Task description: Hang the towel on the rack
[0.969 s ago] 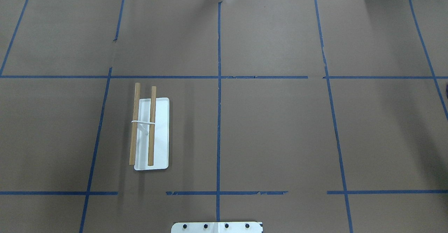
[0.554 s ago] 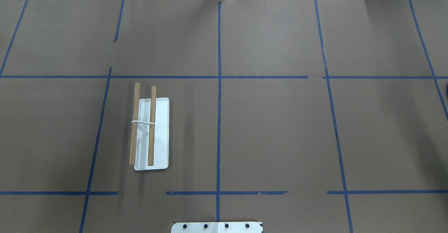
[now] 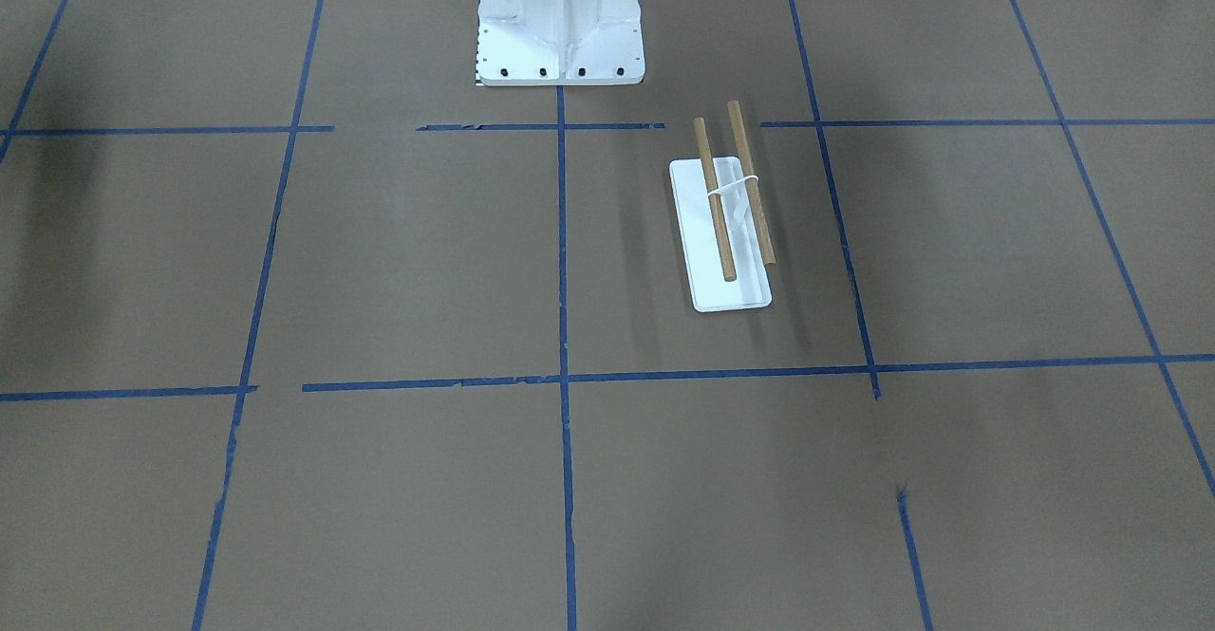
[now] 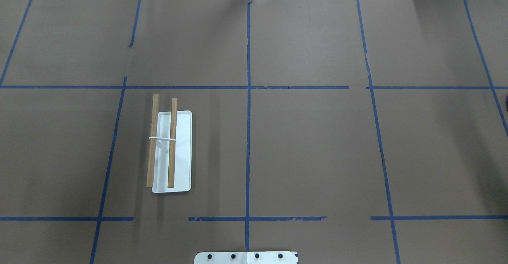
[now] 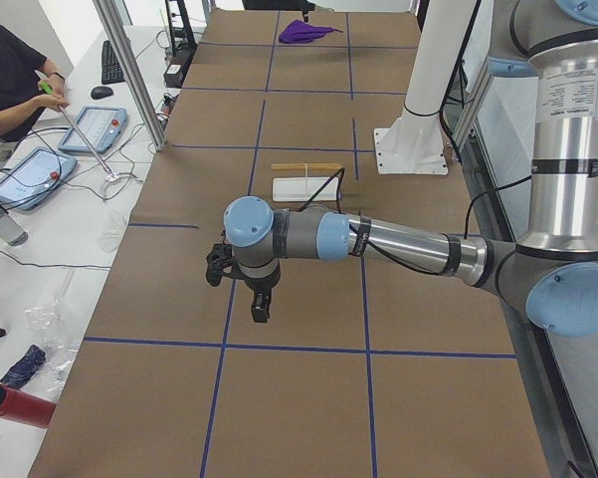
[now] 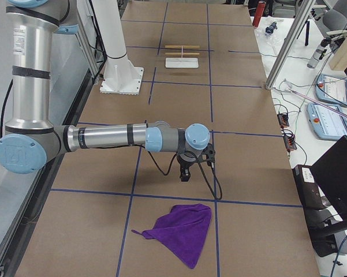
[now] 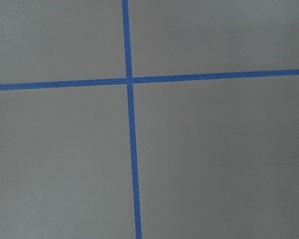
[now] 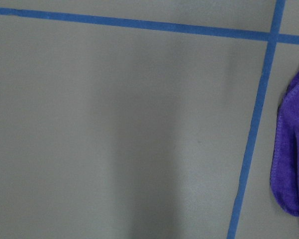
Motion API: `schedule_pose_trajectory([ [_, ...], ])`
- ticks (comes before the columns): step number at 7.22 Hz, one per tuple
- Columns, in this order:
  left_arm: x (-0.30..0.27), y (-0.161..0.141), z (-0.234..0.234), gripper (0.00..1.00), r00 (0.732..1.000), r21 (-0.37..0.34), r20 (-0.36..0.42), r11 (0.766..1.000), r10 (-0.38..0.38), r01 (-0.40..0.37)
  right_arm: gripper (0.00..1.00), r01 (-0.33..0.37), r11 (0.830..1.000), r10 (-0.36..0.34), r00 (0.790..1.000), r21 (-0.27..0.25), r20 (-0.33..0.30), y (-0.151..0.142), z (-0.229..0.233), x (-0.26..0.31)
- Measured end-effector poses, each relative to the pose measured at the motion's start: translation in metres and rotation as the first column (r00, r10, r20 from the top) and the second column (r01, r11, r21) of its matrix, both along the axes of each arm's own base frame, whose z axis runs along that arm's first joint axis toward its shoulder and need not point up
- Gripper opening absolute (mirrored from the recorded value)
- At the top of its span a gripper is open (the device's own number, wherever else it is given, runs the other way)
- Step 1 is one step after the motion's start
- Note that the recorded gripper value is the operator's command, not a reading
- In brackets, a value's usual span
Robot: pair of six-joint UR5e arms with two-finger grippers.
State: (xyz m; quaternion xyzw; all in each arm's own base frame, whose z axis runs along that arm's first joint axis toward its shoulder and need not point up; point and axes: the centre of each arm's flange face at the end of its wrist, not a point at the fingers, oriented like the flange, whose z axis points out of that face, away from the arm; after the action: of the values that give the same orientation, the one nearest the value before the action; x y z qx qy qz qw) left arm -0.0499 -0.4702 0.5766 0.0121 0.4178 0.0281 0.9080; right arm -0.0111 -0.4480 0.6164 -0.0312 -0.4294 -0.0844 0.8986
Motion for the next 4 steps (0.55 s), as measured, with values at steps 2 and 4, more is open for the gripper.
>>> schedule_pose_trajectory([
  [2,0.001,-0.003,0.005,1.00,1.000,-0.013,-0.014,1.000,-0.001,0.001,1.00,0.005,1.000,-0.005,0.994,-0.003,-0.105,-0.005,0.016,0.005],
  [4,0.001,-0.004,0.004,1.00,1.000,-0.009,-0.016,1.000,0.000,0.000,1.00,0.023,0.999,-0.027,0.988,-0.031,-0.149,-0.022,0.052,-0.004],
])
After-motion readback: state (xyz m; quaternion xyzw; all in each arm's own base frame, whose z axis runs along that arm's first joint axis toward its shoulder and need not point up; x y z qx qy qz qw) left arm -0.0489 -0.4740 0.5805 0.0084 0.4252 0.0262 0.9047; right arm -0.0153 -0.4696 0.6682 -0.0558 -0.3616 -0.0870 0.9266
